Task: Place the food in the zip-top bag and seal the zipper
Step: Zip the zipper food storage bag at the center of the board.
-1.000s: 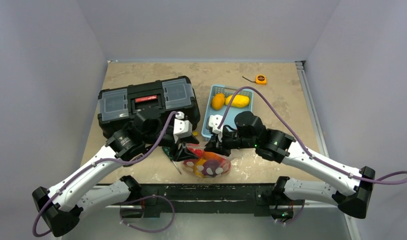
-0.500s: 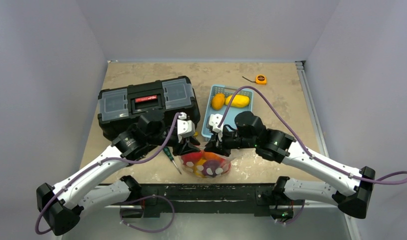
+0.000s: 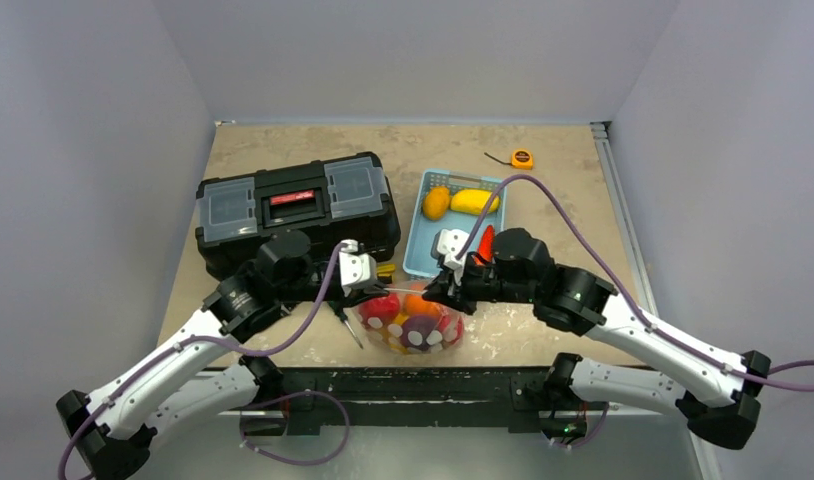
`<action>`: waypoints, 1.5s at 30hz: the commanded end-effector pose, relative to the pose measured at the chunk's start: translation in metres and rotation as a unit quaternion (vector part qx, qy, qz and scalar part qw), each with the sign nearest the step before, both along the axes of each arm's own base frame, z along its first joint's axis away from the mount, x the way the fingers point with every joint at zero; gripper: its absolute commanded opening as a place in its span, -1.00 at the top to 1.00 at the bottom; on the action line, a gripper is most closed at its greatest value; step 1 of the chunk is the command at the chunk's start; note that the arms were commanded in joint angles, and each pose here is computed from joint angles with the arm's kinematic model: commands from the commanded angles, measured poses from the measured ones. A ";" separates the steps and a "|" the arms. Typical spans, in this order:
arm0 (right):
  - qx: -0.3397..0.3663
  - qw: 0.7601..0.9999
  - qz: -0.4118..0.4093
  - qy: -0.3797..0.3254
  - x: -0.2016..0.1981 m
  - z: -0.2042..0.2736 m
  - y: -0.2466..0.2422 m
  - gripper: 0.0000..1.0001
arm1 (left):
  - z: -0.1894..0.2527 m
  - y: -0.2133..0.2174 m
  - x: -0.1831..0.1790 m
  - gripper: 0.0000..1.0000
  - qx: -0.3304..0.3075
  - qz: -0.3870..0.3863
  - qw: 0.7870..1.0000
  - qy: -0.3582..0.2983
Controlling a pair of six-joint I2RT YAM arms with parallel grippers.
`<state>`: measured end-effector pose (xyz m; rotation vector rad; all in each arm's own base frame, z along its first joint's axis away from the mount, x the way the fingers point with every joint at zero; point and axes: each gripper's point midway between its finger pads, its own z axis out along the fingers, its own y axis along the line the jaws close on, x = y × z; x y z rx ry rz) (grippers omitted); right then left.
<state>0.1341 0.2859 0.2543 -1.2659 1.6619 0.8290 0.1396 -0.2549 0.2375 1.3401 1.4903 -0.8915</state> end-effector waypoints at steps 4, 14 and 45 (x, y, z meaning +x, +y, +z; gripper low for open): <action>-0.011 0.997 -0.061 -0.036 -0.003 0.013 -0.050 1.00 | 0.004 0.018 0.015 1.00 0.004 0.052 0.996 -0.067; 0.024 0.996 -0.075 -0.050 -0.014 0.030 -0.073 1.00 | 0.006 0.024 0.019 1.00 0.006 0.066 0.994 -0.081; 0.044 0.993 -0.082 -0.076 0.012 0.059 -0.041 -0.45 | 0.003 0.010 0.002 1.00 -0.005 0.009 0.999 -0.049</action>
